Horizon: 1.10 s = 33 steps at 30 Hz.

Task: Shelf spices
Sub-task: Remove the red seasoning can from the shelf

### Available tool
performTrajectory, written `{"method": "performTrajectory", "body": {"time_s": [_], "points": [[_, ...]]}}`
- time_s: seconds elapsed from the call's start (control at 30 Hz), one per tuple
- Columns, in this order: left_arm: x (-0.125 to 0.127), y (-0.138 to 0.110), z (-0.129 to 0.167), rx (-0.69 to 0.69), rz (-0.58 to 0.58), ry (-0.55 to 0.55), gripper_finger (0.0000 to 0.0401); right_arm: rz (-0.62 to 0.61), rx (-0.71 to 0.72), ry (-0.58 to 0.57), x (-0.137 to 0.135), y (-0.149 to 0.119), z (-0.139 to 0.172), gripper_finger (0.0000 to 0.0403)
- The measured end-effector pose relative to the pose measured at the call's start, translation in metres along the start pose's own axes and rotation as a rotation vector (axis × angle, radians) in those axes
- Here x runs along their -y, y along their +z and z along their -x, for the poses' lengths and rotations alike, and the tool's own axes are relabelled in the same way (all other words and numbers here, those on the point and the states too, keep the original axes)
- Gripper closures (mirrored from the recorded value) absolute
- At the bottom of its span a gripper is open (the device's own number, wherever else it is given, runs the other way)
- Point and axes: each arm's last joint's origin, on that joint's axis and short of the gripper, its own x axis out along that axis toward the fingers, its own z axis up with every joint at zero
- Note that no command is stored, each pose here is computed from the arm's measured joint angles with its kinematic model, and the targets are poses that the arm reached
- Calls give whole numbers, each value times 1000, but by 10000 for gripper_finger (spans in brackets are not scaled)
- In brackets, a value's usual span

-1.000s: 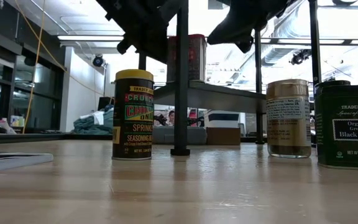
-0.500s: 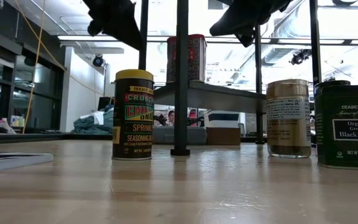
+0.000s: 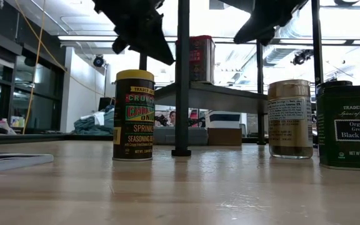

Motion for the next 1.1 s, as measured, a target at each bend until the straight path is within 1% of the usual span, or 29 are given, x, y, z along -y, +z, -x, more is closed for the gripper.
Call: {"method": "performTrajectory", "body": {"time_s": [0.17, 0.27, 0.33, 0.4, 0.6, 0.67, 0.73, 0.8, 0.93, 1.03, 1.1], "points": [[2, 7, -4, 51, 17, -40, 401, 4, 45, 24, -4, 3, 9, 398], [4, 10, -7, 69, 10, -74, 401, 11, 72, 49, -11, 5, 10, 370], [3, 8, -8, 46, -10, -75, 401, -1, 64, 53, -15, 3, 9, 339], [2, 7, -8, 31, -19, -76, 401, -15, 48, 29, -19, 0, 9, 303], [-4, 4, -3, -23, -67, -50, 401, -22, 114, -141, -25, -1, 13, 191], [-6, 2, 0, -49, -83, -42, 401, -74, 122, -132, -26, 0, 14, 157], [-10, 0, 5, -81, -108, -30, 401, -118, 111, -99, -26, -1, 12, 128], [-12, -1, 10, -99, -116, -24, 401, -114, 102, -83, -27, -1, 11, 106], [-16, 1, 21, -104, -103, -31, 401, -84, 109, -98, -26, 0, 8, 86], [-18, 4, 28, -94, -98, -42, 401, -63, 114, -102, -25, 2, 1, 84], [-19, 5, 31, -91, -97, -43, 401, -22, 124, -111, -24, 3, -6, 84]]}}
